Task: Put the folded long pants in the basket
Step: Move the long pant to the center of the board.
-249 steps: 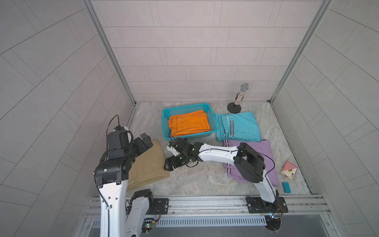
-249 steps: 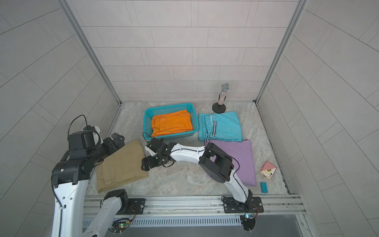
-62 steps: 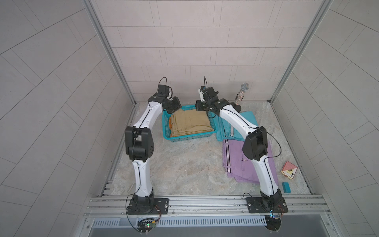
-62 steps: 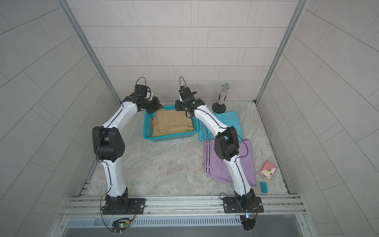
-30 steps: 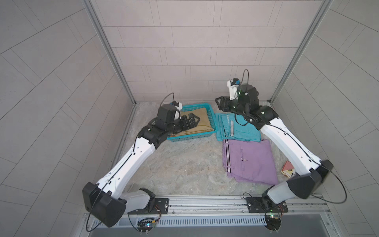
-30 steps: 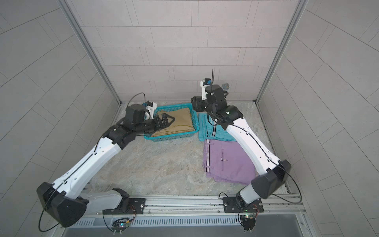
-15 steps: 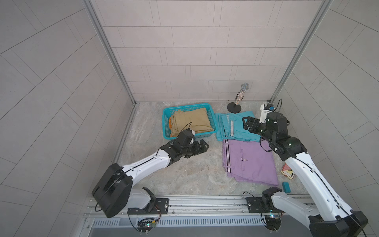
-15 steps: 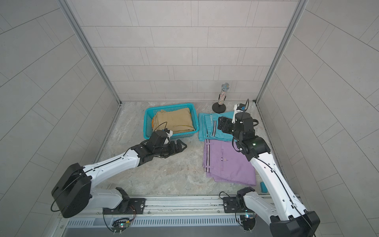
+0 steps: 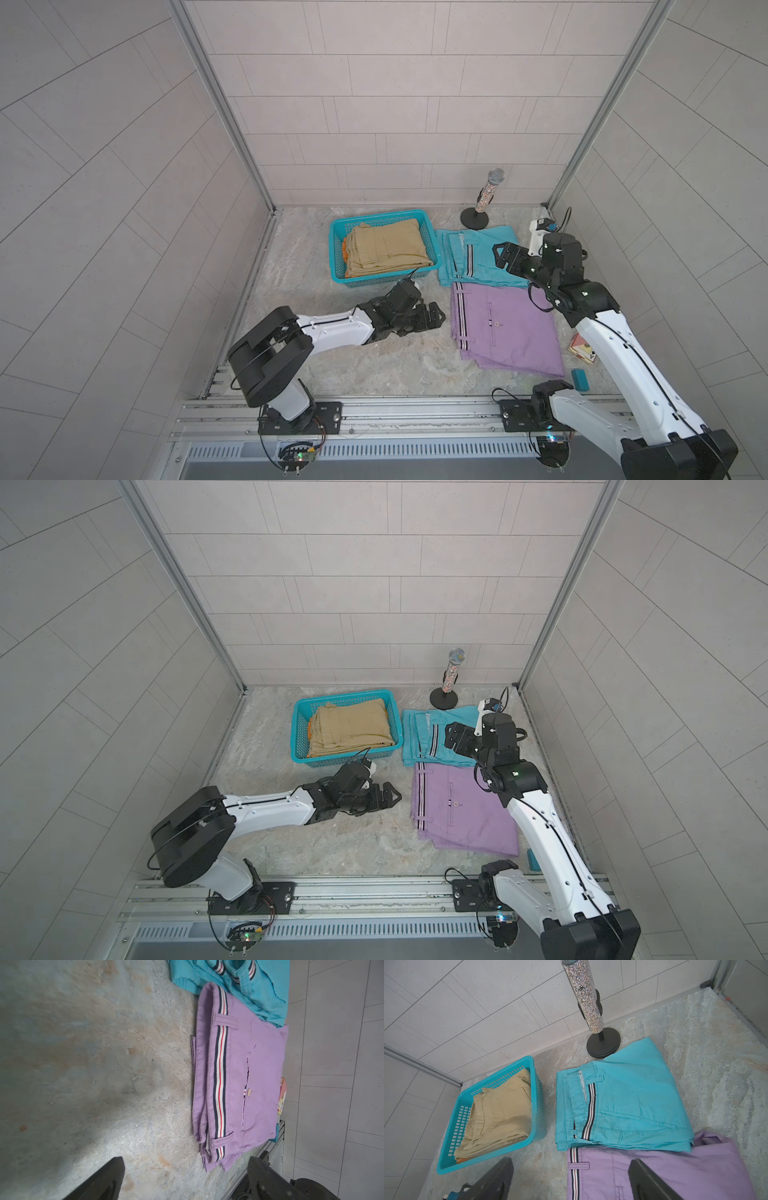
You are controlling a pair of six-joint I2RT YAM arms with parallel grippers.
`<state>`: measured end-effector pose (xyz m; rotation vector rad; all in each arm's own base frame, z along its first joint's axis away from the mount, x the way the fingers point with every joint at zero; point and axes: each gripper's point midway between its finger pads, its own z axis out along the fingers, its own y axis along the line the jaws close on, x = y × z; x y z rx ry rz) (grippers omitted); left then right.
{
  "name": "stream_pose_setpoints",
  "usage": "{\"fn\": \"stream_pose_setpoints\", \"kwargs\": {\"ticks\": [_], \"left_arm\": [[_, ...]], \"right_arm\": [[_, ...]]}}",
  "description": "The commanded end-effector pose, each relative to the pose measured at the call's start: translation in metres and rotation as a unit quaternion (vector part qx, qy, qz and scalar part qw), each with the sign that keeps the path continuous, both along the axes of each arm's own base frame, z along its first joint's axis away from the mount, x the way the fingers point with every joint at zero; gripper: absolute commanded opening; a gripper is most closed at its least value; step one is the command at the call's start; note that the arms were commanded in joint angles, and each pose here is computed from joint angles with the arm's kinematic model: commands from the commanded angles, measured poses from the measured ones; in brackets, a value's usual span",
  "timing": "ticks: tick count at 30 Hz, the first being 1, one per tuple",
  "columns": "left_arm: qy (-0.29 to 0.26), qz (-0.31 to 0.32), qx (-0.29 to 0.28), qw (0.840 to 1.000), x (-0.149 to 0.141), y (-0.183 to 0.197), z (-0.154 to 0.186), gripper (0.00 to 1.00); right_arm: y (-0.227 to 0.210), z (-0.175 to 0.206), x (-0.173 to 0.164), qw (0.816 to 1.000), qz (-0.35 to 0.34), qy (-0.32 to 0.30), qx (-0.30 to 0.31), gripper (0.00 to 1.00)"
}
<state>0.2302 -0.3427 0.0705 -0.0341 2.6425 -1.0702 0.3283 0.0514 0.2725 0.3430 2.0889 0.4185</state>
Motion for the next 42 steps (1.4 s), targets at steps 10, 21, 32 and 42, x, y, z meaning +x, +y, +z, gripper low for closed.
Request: {"fn": "stream_pose_setpoints", "kwargs": {"ticks": [10,21,32,42], "left_arm": [[0.037,-0.035,0.003,0.999,-0.016,-0.036,-0.036,1.0],[0.087,-0.072,0.015,0.993,-0.032,-0.069,-0.083,0.97],[0.131,-0.067,0.05,0.988,-0.04,-0.063,-0.151,0.0],[0.101,-0.015,0.041,0.994,-0.037,0.021,-0.102,0.0]], "right_arm": [[-0.005,-0.004,-0.004,1.0,-0.002,0.003,0.01,0.93],[-0.004,-0.003,-0.009,1.0,-0.001,0.0,0.016,0.94],[-0.003,-0.007,-0.01,1.0,0.004,0.005,0.02,0.94],[-0.004,-0.038,-0.018,0.999,0.001,0.038,0.029,0.95]]}}
